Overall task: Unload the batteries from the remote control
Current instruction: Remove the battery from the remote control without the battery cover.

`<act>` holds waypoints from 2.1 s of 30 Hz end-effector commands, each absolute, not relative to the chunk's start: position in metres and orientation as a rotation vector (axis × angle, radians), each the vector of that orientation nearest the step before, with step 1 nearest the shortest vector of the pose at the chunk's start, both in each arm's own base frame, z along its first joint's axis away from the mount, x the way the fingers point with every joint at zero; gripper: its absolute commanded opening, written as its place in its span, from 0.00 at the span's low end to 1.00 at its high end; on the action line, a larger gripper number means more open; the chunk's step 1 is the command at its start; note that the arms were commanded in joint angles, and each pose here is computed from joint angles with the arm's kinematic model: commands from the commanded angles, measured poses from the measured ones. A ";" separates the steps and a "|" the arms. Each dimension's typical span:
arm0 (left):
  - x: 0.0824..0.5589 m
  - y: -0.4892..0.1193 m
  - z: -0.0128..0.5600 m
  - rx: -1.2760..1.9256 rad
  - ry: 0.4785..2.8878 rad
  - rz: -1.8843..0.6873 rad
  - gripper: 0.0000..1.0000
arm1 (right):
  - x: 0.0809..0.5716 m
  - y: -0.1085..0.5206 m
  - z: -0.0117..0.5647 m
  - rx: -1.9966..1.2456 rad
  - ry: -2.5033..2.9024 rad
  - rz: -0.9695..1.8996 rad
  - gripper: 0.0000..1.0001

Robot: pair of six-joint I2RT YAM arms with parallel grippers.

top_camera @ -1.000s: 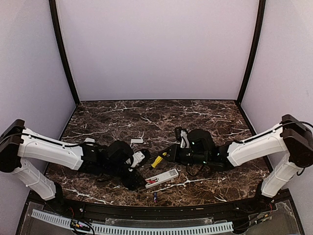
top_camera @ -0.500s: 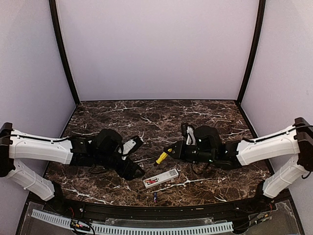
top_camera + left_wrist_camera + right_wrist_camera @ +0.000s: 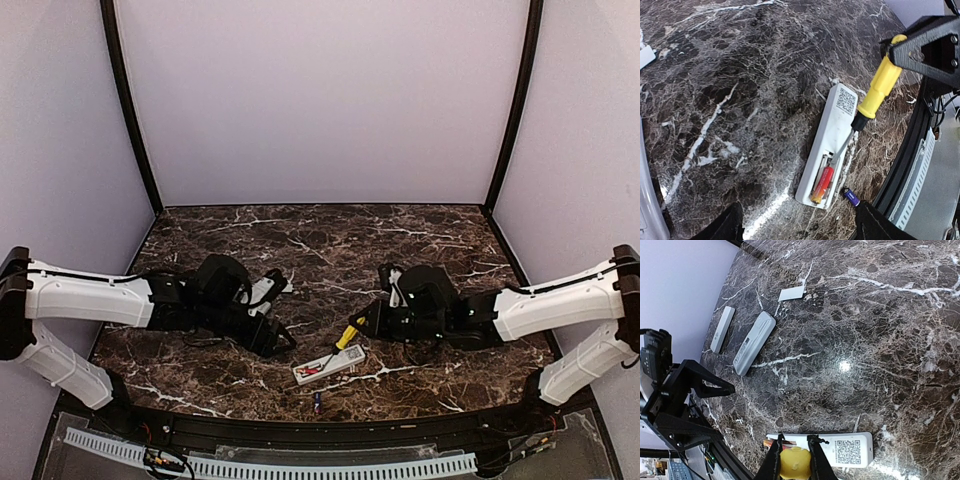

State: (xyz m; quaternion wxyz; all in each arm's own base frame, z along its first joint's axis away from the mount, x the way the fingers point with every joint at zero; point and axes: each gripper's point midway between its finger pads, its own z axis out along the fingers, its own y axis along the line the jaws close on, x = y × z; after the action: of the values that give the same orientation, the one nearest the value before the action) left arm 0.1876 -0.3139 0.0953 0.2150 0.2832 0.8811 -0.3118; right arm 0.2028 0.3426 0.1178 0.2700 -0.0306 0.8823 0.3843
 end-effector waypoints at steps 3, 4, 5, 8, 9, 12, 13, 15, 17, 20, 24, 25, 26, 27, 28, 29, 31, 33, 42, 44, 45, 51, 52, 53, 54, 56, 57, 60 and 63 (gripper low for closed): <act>0.204 -0.306 0.120 0.680 2.448 -0.903 0.76 | 0.199 0.345 0.113 -0.121 2.384 0.994 0.00; 0.208 -0.303 0.124 0.663 2.448 -0.907 0.76 | 0.198 0.346 0.113 -0.126 2.385 0.996 0.00; 0.209 -0.301 0.125 0.656 2.447 -0.909 0.76 | 0.199 0.347 0.113 -0.128 2.384 0.997 0.00; 0.216 -0.294 0.129 0.629 2.448 -0.899 0.76 | 0.199 0.351 0.116 -0.130 2.375 1.012 0.00; 0.218 -0.293 0.131 0.627 2.445 -0.896 0.76 | 0.200 0.352 0.118 -0.128 2.369 1.020 0.00; 0.222 -0.287 0.132 0.613 2.448 -0.883 0.76 | 0.200 0.358 0.122 -0.133 2.355 1.054 0.00; 0.224 -0.286 0.133 0.607 2.445 -0.882 0.76 | 0.199 0.360 0.123 -0.138 2.353 1.066 0.00; 0.225 -0.283 0.135 0.600 2.445 -0.881 0.76 | 0.199 0.364 0.125 -0.144 2.350 1.087 0.00; 0.227 -0.280 0.135 0.594 2.445 -0.878 0.76 | 0.199 0.368 0.126 -0.146 2.342 1.108 0.00; 0.229 -0.276 0.137 0.584 2.441 -0.876 0.76 | 0.198 0.371 0.131 -0.149 2.329 1.134 0.00; 0.232 -0.271 0.138 0.568 2.439 -0.874 0.76 | 0.199 0.375 0.136 -0.161 2.313 1.156 0.00; 0.233 -0.270 0.138 0.566 2.438 -0.874 0.76 | 0.199 0.376 0.137 -0.168 2.310 1.162 0.00; 0.233 -0.270 0.139 0.565 2.438 -0.874 0.76 | 0.198 0.378 0.138 -0.174 2.311 1.167 0.00; 0.234 -0.269 0.139 0.563 2.437 -0.875 0.76 | 0.198 0.379 0.139 -0.182 2.308 1.172 0.00; 0.235 -0.269 0.139 0.562 2.436 -0.875 0.76 | 0.197 0.381 0.139 -0.193 2.306 1.179 0.00; 0.235 -0.269 0.139 0.561 2.436 -0.876 0.76 | 0.198 0.382 0.139 -0.198 2.303 1.180 0.00; 0.236 -0.268 0.140 0.560 2.434 -0.875 0.77 | 0.199 0.384 0.140 -0.205 2.297 1.180 0.00; 0.237 -0.267 0.140 0.555 2.434 -0.877 0.76 | 0.196 0.389 0.140 -0.233 2.304 1.204 0.00; 0.239 -0.264 0.139 0.545 2.436 -0.875 0.76 | 0.195 0.394 0.141 -0.264 2.301 1.216 0.00; 0.241 -0.263 0.138 0.541 2.436 -0.862 0.76 | 0.195 0.393 0.143 -0.258 2.295 1.213 0.00; 0.241 -0.262 0.138 0.540 2.437 -0.856 0.76 | 0.196 0.392 0.145 -0.256 2.289 1.213 0.00; 0.246 -0.255 0.137 0.521 2.444 -0.786 0.76 | 0.199 0.383 0.161 -0.274 2.256 1.156 0.00; 0.246 -0.252 0.136 0.523 2.450 -0.767 0.76 | 0.204 0.375 0.165 -0.263 2.251 1.104 0.00; 0.247 -0.252 0.140 0.523 2.446 -0.760 0.77 | 0.208 0.368 0.170 -0.257 2.248 1.071 0.00; 0.247 -0.249 0.140 0.530 2.453 -0.737 0.77 | 0.212 0.360 0.174 -0.249 2.244 1.044 0.00; 0.249 -0.246 0.145 0.537 2.452 -0.706 0.77 | 0.220 0.341 0.183 -0.219 2.239 0.998 0.00; 0.252 -0.246 0.152 0.535 2.442 -0.701 0.78 | 0.225 0.330 0.187 -0.199 2.238 0.976 0.00; 0.260 -0.234 0.158 0.513 2.455 -0.662 0.79 | 0.239 0.301 0.191 -0.152 2.247 0.918 0.00; 0.275 -0.217 0.173 0.472 2.437 -0.627 0.80 | 0.252 0.278 0.187 -0.107 2.282 0.856 0.00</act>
State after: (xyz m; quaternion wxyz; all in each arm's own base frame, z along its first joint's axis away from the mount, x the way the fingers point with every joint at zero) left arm 0.2643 -0.2431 0.1520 0.2680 0.1845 0.9086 -0.2618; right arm 0.2398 0.3083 0.2012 0.3513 -0.0492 0.8517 0.3856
